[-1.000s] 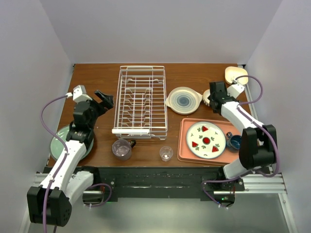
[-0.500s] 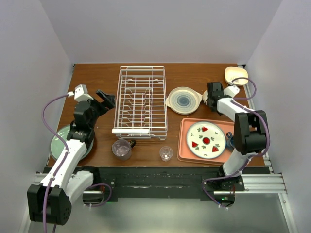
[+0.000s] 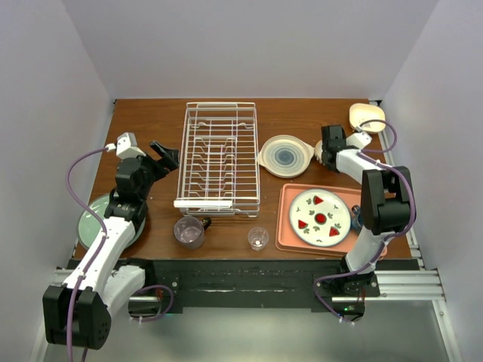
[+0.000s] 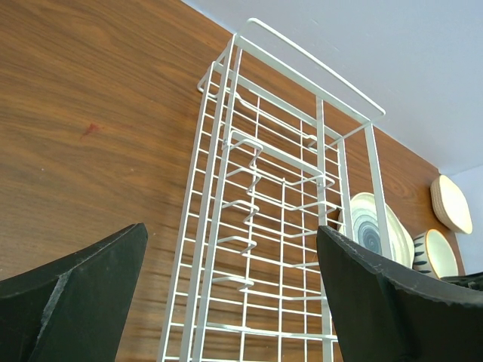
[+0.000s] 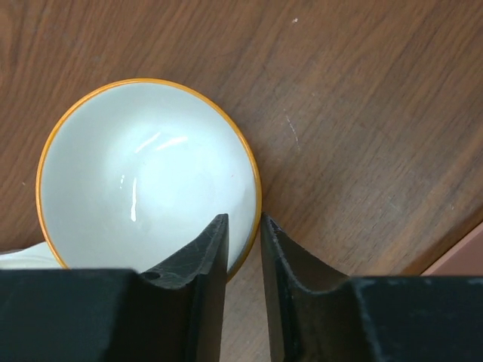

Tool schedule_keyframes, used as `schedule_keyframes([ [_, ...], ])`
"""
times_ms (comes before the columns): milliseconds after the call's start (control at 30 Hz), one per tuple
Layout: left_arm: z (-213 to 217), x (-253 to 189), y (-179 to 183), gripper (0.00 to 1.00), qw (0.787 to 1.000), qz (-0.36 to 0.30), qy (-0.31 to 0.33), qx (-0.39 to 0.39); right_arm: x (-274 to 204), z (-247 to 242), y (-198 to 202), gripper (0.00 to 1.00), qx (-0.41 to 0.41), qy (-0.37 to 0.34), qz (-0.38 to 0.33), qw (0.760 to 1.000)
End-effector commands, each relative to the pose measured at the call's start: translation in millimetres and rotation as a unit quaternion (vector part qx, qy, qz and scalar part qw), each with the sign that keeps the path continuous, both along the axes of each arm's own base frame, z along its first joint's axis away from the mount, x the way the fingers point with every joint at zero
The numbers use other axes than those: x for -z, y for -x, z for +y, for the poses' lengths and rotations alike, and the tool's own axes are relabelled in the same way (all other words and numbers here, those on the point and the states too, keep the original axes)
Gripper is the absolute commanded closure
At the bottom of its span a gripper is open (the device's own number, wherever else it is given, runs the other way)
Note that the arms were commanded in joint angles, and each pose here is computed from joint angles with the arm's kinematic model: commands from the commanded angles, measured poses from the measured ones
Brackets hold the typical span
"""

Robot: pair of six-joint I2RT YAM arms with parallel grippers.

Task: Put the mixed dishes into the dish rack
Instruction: Grab a bowl with the right arm

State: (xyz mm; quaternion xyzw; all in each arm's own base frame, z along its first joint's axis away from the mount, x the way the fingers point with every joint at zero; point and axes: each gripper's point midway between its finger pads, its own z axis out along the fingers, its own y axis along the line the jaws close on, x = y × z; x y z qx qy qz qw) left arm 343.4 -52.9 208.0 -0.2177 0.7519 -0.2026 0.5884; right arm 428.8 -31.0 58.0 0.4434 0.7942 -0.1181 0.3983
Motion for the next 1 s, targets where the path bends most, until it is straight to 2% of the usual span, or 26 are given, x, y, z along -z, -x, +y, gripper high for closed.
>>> schedule_keyframes([
  [0,-3,-8,-3,0.0,1.0,-0.019,0.005,0.004,-21,-11,-9,0.89,0.031,0.015,-0.033,0.999],
  [67,-4,-8,-3,0.0,1.0,-0.019,0.005,0.005,-24,-13,-9,0.99,0.035,0.021,-0.033,0.999],
  [100,-4,-9,-3,0.0,1.0,-0.019,0.005,0.005,-26,-15,-9,1.0,0.039,0.026,-0.03,0.998],
  [233,-4,-8,-3,0.0,1.0,-0.017,0.005,0.005,-38,-21,-7,1.0,0.048,0.043,-0.028,0.998],
  [467,-4,-7,-4,0.0,1.0,-0.015,0.005,0.004,-87,-28,-16,1.0,0.038,0.067,-0.096,0.992],
  [533,-4,-7,-3,0.0,1.0,-0.014,0.005,0.004,-102,-27,-21,1.0,0.014,0.083,-0.111,0.99],
  [567,-3,-6,-3,0.0,1.0,-0.013,0.006,0.003,-121,-27,-28,1.0,0.01,0.088,-0.143,0.986],
  [633,-3,-5,-3,0.0,1.0,-0.01,0.005,0.002,-137,-19,-38,1.0,-0.041,0.1,-0.154,0.982],
  [667,-2,-5,-3,0.0,1.0,-0.009,0.004,0.001,-157,-13,-47,1.0,-0.058,0.103,-0.191,0.974],
  [767,-2,-5,-4,0.0,1.0,-0.008,0.005,-0.001,-196,15,-63,1.0,-0.145,0.131,-0.237,0.952],
  [833,-3,-4,-4,0.0,1.0,-0.007,0.005,0.002,-211,30,-69,1.0,-0.192,0.164,-0.239,0.938],
  [967,-4,-1,-6,0.0,1.0,0.0,0.003,0.005,-257,95,-82,1.0,-0.278,0.213,-0.272,0.896],
])
